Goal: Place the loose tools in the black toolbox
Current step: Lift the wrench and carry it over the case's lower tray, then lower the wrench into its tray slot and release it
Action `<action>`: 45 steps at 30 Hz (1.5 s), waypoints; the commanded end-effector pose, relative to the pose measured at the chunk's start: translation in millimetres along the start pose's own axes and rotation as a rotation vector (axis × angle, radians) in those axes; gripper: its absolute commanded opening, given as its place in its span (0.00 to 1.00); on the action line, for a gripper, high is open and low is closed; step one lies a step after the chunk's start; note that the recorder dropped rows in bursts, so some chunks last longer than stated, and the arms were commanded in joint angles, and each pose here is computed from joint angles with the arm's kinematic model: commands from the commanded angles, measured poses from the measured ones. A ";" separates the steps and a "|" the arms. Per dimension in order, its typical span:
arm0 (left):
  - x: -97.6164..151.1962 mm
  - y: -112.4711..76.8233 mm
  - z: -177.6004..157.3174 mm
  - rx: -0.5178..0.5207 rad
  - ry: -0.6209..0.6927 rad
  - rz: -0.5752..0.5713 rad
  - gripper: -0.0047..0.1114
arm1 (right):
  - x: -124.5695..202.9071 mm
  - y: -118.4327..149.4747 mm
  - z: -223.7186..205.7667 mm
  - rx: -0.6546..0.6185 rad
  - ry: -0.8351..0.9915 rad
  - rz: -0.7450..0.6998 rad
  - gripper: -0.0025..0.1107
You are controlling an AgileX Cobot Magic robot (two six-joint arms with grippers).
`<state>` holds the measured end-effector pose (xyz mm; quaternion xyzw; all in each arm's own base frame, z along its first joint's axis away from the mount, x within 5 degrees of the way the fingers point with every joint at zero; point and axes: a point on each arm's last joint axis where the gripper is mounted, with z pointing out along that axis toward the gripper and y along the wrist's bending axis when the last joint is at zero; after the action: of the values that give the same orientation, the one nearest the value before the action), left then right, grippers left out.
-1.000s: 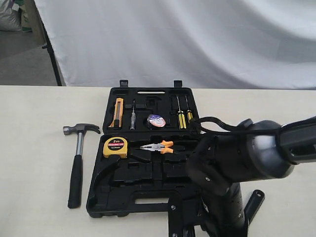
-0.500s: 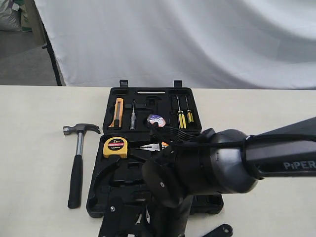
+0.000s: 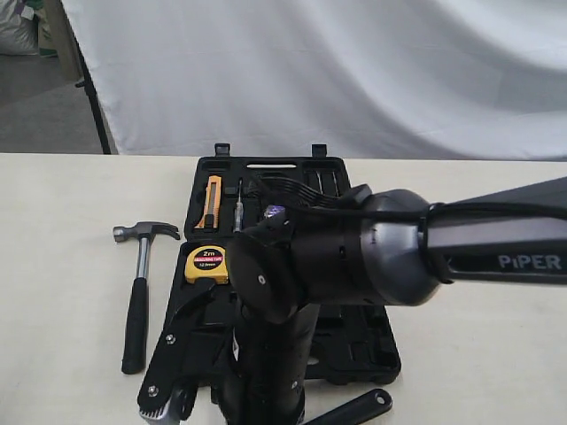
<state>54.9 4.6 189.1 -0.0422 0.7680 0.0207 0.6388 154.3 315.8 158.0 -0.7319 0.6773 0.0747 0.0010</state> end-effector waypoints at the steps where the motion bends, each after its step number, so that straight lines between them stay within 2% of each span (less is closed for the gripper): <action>1: 0.3 -0.1 -0.1 0.000 -0.002 -0.008 0.05 | -0.4 -0.2 -17.2 0.014 -0.025 -0.011 0.02; 8: 0.3 -0.1 -0.1 0.000 -0.002 -0.008 0.05 | 27.5 -12.7 -47.8 -0.028 0.006 0.092 0.02; 13: 0.3 -0.1 -0.1 0.000 -0.002 -0.008 0.05 | 37.5 -24.7 -71.6 0.031 -0.068 0.131 0.02; 18: 0.3 -0.1 -0.1 0.000 -0.002 -0.008 0.05 | 24.6 -42.1 -82.1 0.127 -0.156 0.128 0.02; 23: 0.3 -0.1 -0.1 0.000 -0.002 -0.008 0.05 | 2.9 -64.7 -70.1 0.164 -0.206 0.158 0.02; 31: 0.3 -0.1 -0.1 0.000 -0.002 -0.008 0.05 | -20.5 -100.8 -37.6 0.187 -0.118 0.125 0.02; 35: 0.3 -0.1 -0.1 0.000 -0.002 -0.008 0.05 | -25.9 -118.3 -30.3 0.258 -0.062 0.116 0.02; 45: 0.3 -0.1 -0.1 0.000 -0.002 -0.008 0.05 | -39.5 -144.0 -7.4 0.284 -0.042 0.105 0.02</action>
<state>54.9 4.6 189.1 -0.0422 0.7680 0.0207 0.6388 285.3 365.8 154.4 -0.6902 0.7164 -0.0026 0.1017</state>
